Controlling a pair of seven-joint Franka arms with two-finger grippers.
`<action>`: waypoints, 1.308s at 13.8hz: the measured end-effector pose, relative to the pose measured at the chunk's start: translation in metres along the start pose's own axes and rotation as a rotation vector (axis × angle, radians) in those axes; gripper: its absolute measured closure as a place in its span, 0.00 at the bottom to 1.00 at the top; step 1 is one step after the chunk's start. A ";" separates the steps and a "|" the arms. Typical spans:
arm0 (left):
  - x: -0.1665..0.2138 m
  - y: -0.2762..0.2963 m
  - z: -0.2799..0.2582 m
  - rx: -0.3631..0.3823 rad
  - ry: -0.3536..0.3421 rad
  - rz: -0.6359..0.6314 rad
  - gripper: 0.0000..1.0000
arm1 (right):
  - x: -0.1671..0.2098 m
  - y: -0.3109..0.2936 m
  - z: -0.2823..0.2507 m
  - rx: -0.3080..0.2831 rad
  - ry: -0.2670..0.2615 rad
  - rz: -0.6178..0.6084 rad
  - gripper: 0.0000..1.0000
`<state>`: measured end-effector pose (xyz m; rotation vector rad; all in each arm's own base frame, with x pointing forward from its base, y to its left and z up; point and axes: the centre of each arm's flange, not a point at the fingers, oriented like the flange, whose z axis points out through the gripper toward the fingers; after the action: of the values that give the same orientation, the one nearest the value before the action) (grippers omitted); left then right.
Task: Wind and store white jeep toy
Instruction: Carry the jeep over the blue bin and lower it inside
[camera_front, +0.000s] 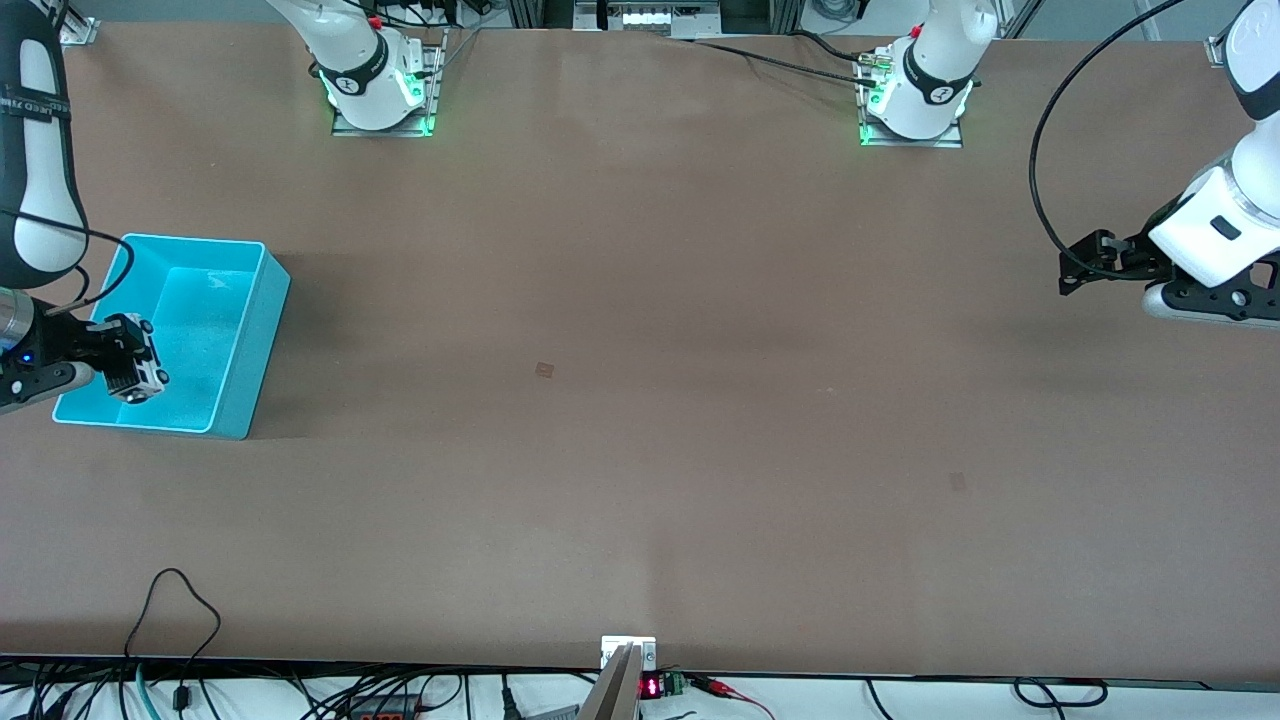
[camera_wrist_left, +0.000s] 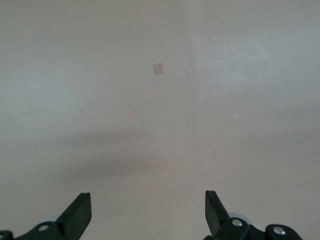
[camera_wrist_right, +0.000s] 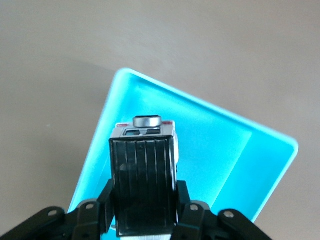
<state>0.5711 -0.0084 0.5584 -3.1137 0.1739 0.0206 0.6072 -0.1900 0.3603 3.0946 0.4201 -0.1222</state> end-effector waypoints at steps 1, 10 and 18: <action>0.000 0.003 -0.002 0.000 0.004 0.006 0.00 | -0.008 0.005 0.014 -0.008 0.005 0.048 0.49; 0.000 0.011 -0.003 -0.001 -0.006 0.019 0.00 | -0.063 0.002 0.117 -0.044 0.039 0.241 0.49; 0.000 0.011 -0.003 -0.001 -0.006 0.019 0.00 | -0.071 -0.006 0.117 -0.060 0.086 0.273 0.38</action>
<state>0.5695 -0.0198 0.5610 -3.1123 0.2037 0.0306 0.5283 -0.2062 0.2497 3.0667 0.0000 0.0275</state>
